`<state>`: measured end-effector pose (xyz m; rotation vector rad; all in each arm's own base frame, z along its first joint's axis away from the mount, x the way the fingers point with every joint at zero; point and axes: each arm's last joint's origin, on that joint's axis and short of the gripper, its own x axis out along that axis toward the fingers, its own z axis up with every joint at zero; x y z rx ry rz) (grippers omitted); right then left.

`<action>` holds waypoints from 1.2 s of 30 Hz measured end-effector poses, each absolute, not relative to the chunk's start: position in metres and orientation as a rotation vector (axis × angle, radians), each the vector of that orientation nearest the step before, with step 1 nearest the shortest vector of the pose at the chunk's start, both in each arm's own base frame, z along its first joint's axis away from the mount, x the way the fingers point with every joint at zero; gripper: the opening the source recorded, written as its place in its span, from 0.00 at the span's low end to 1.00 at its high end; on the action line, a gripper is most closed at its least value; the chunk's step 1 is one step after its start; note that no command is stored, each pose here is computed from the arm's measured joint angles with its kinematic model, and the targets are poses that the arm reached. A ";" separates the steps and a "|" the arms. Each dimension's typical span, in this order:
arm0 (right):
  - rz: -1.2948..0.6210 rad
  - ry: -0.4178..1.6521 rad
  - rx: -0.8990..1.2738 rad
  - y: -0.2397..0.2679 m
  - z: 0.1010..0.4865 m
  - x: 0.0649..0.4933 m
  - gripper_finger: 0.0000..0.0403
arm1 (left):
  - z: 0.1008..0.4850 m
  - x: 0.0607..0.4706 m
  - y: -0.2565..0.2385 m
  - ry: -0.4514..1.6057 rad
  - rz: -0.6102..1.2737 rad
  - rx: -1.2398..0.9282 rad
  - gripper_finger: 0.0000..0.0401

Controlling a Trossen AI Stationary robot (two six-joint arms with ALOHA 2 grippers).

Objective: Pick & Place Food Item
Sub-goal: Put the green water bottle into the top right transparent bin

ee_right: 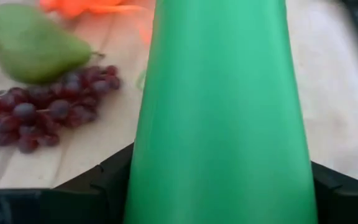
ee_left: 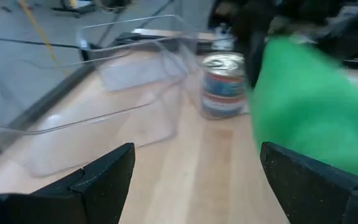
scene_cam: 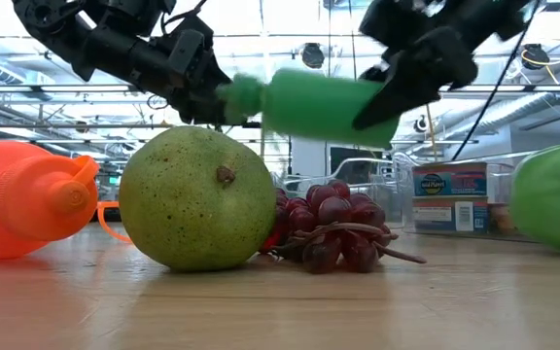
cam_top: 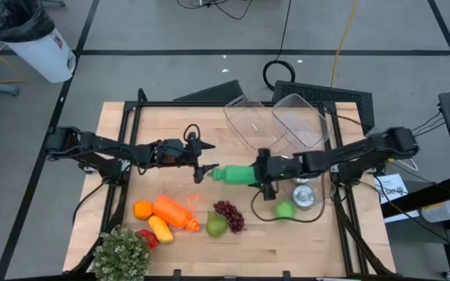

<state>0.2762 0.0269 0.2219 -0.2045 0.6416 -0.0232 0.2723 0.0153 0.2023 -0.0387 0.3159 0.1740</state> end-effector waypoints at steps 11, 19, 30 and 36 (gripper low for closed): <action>-0.669 0.661 -0.172 -0.017 0.266 0.197 0.67 | 0.200 0.272 0.015 0.333 0.179 -0.043 0.88; -0.941 0.739 -0.063 -0.061 0.247 0.157 0.66 | 0.200 0.272 0.015 0.337 0.180 -0.041 0.88; -1.158 0.932 0.058 -0.101 0.210 0.121 0.67 | 0.200 0.272 0.015 0.339 0.177 -0.022 0.88; -1.118 0.996 0.073 -0.105 0.198 0.114 0.66 | 0.200 0.272 0.015 0.339 0.177 -0.023 0.88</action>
